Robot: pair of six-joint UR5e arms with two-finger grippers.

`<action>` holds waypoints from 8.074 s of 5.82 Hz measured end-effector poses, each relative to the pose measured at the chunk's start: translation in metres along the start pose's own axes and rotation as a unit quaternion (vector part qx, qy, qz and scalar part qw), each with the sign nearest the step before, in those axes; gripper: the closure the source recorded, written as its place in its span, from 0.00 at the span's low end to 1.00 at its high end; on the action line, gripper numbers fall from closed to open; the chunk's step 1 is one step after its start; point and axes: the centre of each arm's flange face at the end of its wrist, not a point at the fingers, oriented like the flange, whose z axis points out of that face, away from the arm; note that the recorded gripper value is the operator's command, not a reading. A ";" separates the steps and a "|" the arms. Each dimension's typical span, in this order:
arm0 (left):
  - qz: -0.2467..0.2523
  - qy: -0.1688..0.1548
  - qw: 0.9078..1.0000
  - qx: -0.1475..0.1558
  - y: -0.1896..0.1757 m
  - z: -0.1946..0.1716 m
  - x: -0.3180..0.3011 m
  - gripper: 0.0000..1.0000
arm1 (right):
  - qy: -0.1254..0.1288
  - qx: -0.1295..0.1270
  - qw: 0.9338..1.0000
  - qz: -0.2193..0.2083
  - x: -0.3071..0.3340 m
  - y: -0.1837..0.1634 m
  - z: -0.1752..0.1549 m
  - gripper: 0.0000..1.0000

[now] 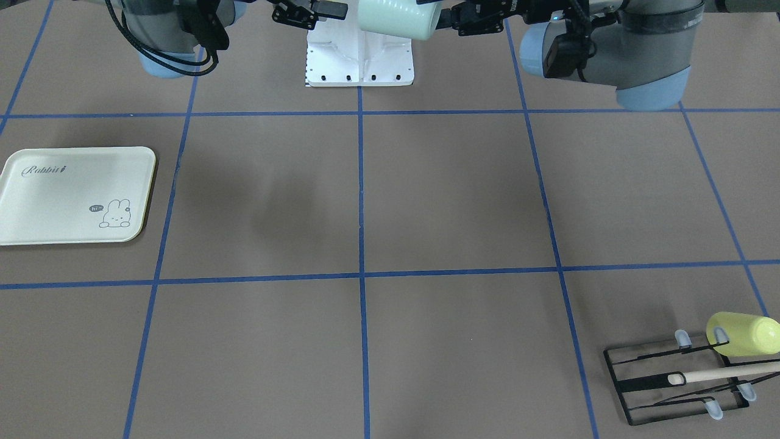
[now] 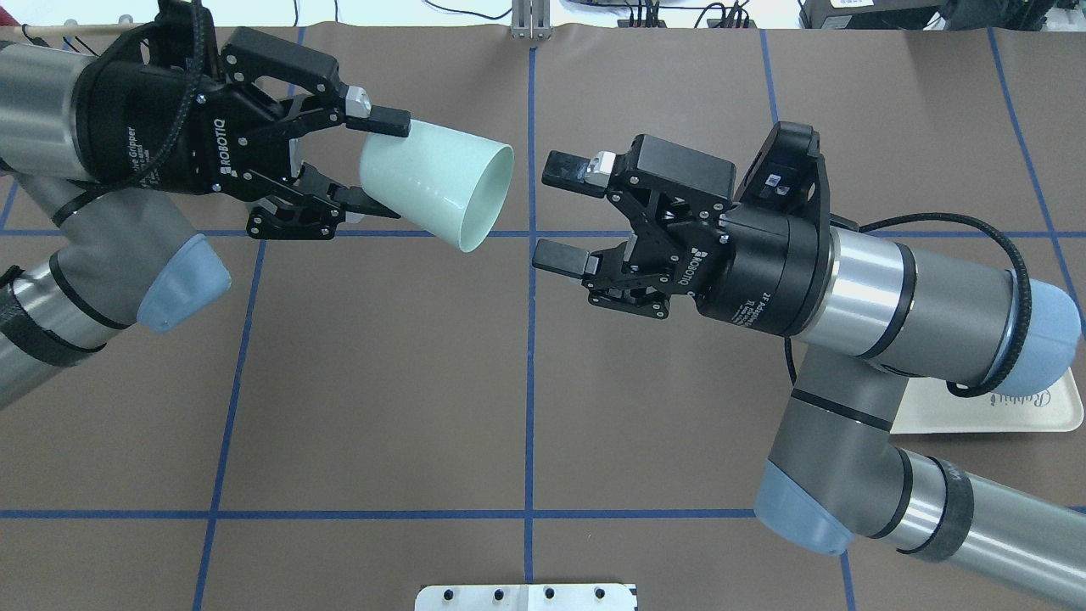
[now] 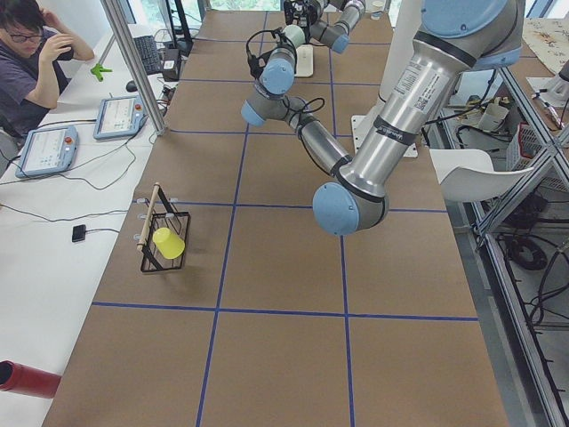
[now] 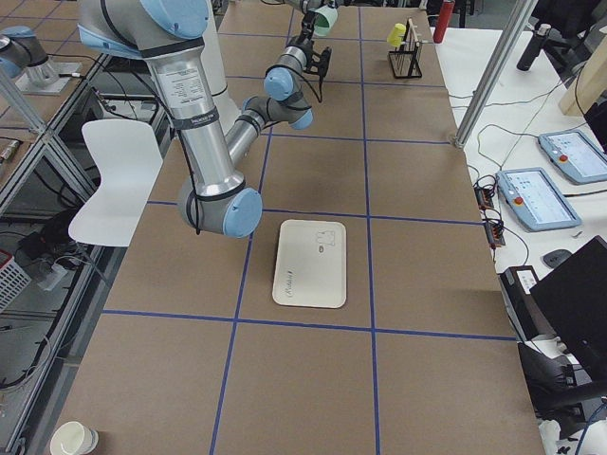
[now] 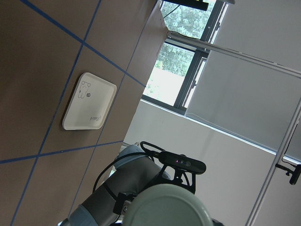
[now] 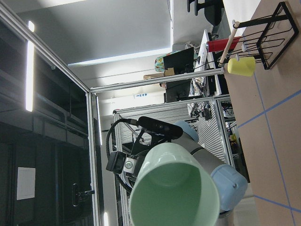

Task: Left arm grabs green cup and hands to right arm on tray

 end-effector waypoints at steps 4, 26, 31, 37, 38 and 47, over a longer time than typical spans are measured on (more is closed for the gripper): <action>-0.005 -0.006 1.000 0.004 -0.006 0.001 -0.005 1.00 | 0.029 0.024 0.999 0.006 -0.004 0.000 0.007 0.06; -0.019 -0.014 1.000 -0.012 -0.001 0.025 -0.017 1.00 | 0.079 0.082 0.993 0.009 -0.028 0.004 0.042 0.53; -0.019 -0.014 1.000 -0.012 -0.002 0.026 -0.017 1.00 | 0.092 0.068 0.993 0.007 -0.029 0.007 0.042 0.68; 0.066 -0.060 0.995 -0.035 0.003 0.037 -0.013 0.00 | 0.112 0.066 0.992 0.002 -0.034 -0.002 0.039 1.00; 0.075 -0.074 0.994 -0.036 0.002 0.038 -0.014 0.00 | 0.118 0.059 0.991 -0.004 -0.042 -0.010 0.033 1.00; 0.192 -0.226 0.952 0.080 -0.081 -0.031 -0.026 0.00 | 0.512 0.145 0.840 -0.106 -0.042 -0.170 -0.081 1.00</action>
